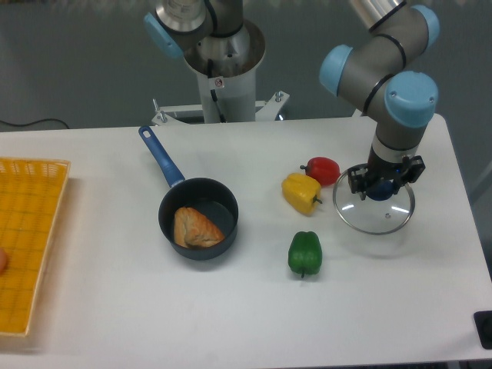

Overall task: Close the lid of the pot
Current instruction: 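Lift the clear glass lid by its knob with the gripper, then carry the held glass lid over the blue saucepan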

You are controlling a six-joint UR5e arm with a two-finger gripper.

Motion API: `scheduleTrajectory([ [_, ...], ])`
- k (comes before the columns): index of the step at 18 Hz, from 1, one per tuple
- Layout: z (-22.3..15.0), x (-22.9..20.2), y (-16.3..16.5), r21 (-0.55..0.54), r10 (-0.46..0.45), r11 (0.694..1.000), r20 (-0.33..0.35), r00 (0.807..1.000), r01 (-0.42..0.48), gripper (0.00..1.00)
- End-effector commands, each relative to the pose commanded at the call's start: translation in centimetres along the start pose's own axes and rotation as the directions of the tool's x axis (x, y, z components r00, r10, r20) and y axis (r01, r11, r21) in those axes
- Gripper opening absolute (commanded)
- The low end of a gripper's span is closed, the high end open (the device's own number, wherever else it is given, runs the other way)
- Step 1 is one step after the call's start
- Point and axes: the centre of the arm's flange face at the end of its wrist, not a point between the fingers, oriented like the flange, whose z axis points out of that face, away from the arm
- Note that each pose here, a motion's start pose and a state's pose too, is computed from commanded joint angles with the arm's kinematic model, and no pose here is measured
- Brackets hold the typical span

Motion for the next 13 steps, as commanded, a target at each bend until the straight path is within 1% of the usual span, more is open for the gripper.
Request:
scheduleTrajectory([
  [5, -0.2, 4.6, -1.5, 0.001, 0.069, 0.998, -0.007, 0.998, -0.069, 0.52],
  [13, -0.9, 10.9, -2.7, 0.016, 0.166, 0.986, -0.013, 0.986, -0.166, 0.52],
])
